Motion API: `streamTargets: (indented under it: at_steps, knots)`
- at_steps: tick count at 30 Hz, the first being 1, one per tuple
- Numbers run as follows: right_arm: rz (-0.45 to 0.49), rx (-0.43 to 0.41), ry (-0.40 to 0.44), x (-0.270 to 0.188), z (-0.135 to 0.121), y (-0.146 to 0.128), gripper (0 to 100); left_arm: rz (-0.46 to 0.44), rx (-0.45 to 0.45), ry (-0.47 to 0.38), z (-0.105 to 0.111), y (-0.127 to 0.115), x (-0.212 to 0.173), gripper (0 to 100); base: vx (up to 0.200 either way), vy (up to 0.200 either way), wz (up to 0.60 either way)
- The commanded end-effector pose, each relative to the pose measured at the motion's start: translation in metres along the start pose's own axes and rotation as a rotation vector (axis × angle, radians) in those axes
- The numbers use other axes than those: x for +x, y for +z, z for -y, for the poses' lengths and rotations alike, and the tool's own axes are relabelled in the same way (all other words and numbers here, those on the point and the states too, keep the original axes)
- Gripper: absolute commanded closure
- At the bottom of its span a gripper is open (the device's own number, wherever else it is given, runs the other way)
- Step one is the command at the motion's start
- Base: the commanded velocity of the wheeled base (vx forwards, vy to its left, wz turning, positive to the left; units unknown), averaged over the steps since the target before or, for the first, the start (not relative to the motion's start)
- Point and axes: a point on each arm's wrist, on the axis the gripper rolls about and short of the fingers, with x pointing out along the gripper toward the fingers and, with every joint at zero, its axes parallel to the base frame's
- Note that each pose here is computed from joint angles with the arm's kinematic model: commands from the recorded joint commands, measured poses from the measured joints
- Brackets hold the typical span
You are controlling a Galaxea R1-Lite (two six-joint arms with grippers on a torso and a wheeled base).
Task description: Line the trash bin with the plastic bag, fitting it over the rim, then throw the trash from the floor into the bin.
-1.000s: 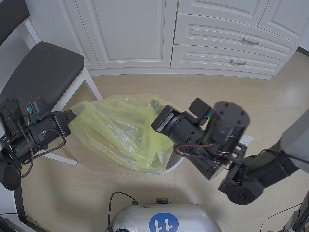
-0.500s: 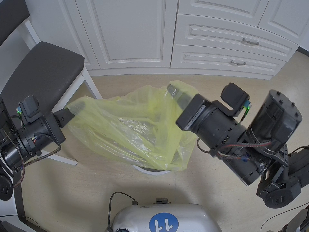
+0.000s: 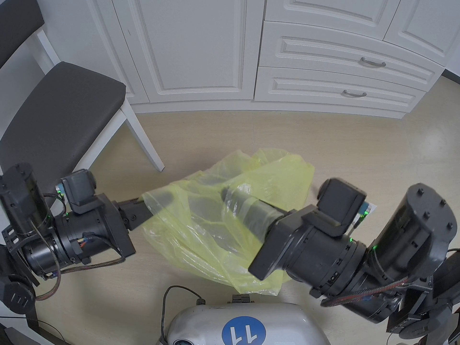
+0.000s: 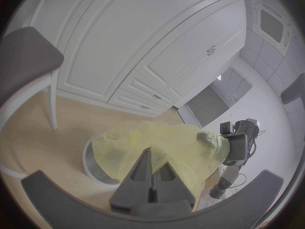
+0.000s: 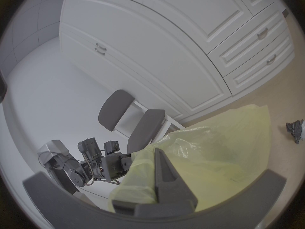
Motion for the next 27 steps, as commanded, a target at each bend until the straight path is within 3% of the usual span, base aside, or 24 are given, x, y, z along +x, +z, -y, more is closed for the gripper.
streamTargets:
  at_steps: [1,6,9,16,21,23,27]
  knots:
    - [-0.086,-0.009,-0.017,0.010,0.005,-0.030,100,-0.120,-0.054,0.012,-0.012,-0.026,0.022,100,0.000,0.000,0.00]
    - [-0.115,0.008,-0.045,0.021,0.016,-0.044,100,-0.125,-0.125,0.058,-0.029,-0.030,0.034,100,0.000,0.000,0.00]
    - [-0.110,0.029,-0.070,0.034,0.031,-0.055,100,-0.074,-0.209,0.105,-0.053,-0.033,0.042,100,0.000,0.000,0.00]
    - [-0.088,0.044,-0.084,0.052,0.063,-0.081,100,-0.021,-0.235,0.148,-0.096,-0.065,0.060,100,0.000,0.000,0.00]
    - [-0.094,0.040,-0.116,0.062,0.077,-0.090,100,-0.028,-0.261,0.149,-0.094,-0.074,0.053,100,0.000,0.000,0.00]
    - [-0.080,0.037,-0.123,0.072,0.086,-0.085,100,-0.023,-0.272,0.147,-0.093,-0.072,0.052,100,0.000,0.000,0.00]
    - [-0.161,0.042,-0.097,0.088,0.093,-0.059,100,-0.017,-0.276,0.143,-0.093,-0.072,0.055,100,0.000,0.000,0.00]
